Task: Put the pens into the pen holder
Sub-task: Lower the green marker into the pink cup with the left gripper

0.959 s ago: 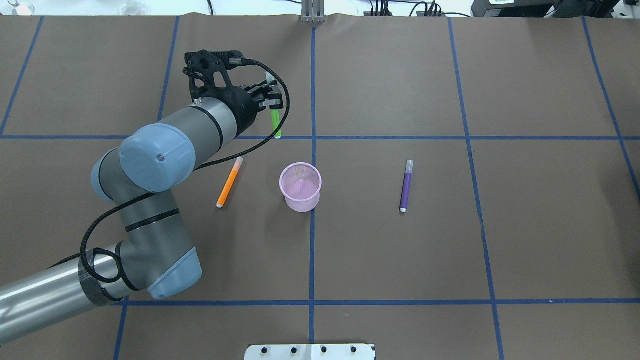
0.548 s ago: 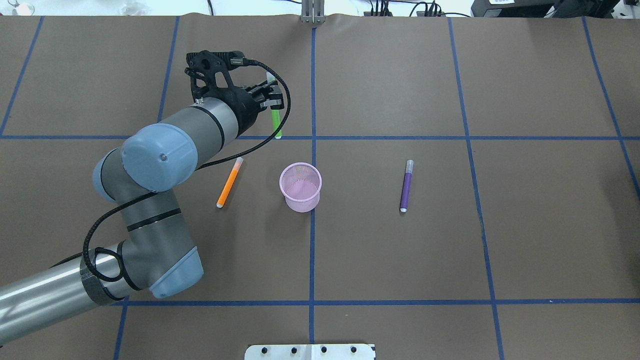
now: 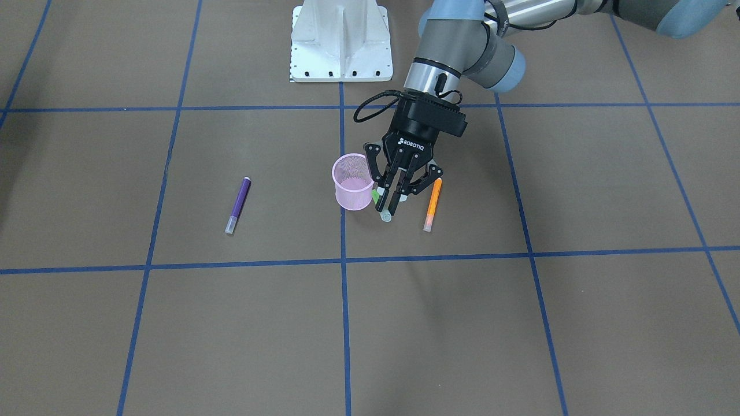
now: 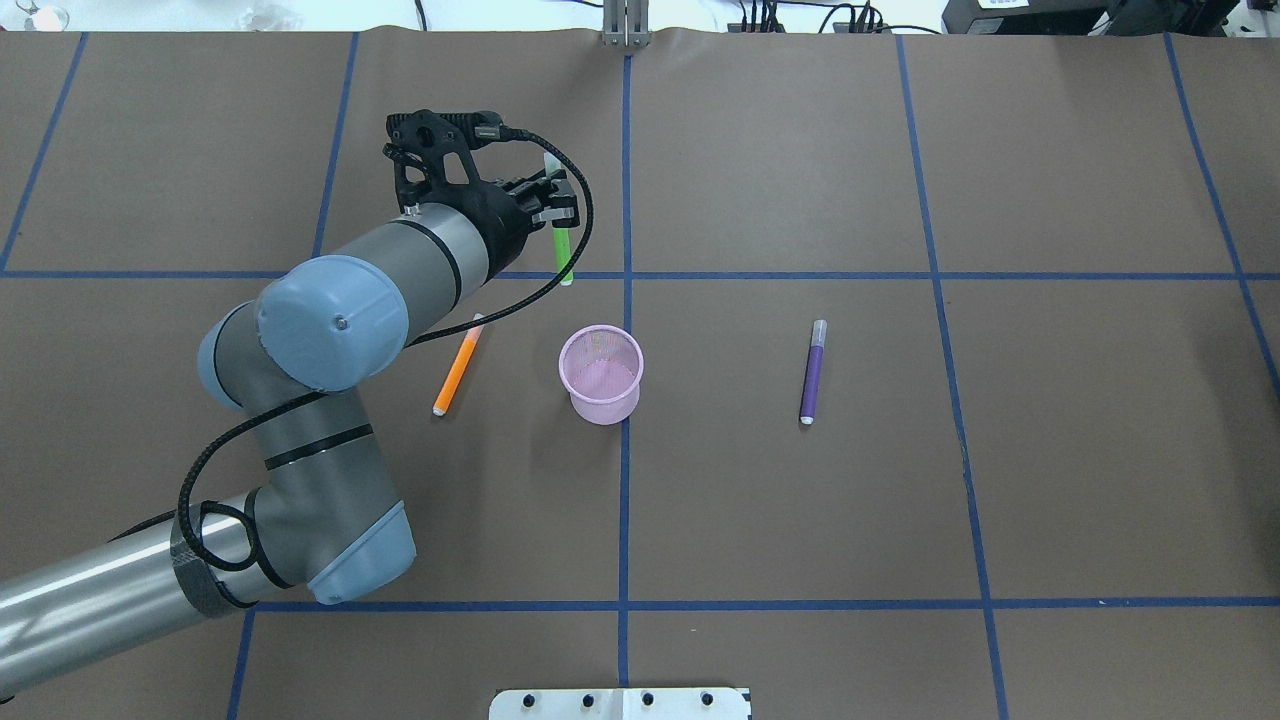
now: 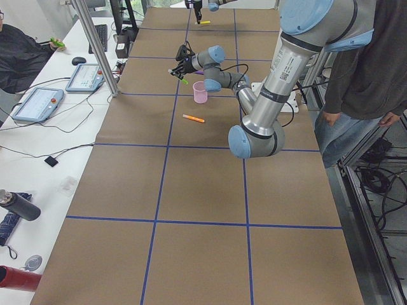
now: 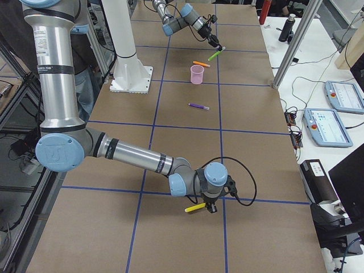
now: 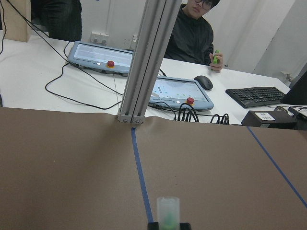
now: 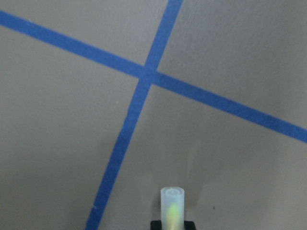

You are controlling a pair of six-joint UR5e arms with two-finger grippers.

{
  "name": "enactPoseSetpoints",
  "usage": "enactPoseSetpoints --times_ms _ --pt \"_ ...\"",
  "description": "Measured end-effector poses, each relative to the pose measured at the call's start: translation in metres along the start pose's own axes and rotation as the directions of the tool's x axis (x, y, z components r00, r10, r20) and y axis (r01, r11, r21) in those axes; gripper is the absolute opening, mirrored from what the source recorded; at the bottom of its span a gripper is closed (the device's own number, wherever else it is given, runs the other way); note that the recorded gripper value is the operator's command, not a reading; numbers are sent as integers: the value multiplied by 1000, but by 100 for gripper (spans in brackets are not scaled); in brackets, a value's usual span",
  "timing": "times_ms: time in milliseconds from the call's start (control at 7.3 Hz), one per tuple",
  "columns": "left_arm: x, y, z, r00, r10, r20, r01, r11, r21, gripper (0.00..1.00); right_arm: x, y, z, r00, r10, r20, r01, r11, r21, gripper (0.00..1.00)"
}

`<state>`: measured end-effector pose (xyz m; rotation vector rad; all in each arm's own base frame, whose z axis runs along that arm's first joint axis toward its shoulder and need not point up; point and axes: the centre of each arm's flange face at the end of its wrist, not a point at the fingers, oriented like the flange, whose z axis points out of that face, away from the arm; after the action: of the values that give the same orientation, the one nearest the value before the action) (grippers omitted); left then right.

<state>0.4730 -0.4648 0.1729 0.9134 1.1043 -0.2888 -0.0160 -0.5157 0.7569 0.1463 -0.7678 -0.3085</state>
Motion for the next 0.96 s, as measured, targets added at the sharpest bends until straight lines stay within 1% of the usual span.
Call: enactPoseSetpoints --times_ms 137,274,548,959 --pt "7 9 -2 1000 2 -7 -2 1000 -4 0 0 -6 -11 999 6 35 -7 1000 25 0" --pt "14 20 -6 1000 3 -16 -3 1000 -9 0 -1 -11 -19 998 7 56 -10 999 41 0" --pt "30 47 -16 999 7 -31 -8 1000 -16 0 -3 -23 -29 998 2 66 -6 998 61 0" --pt "41 81 -29 999 15 -43 -17 999 -31 0 -8 -39 -44 997 9 83 -14 997 70 0"
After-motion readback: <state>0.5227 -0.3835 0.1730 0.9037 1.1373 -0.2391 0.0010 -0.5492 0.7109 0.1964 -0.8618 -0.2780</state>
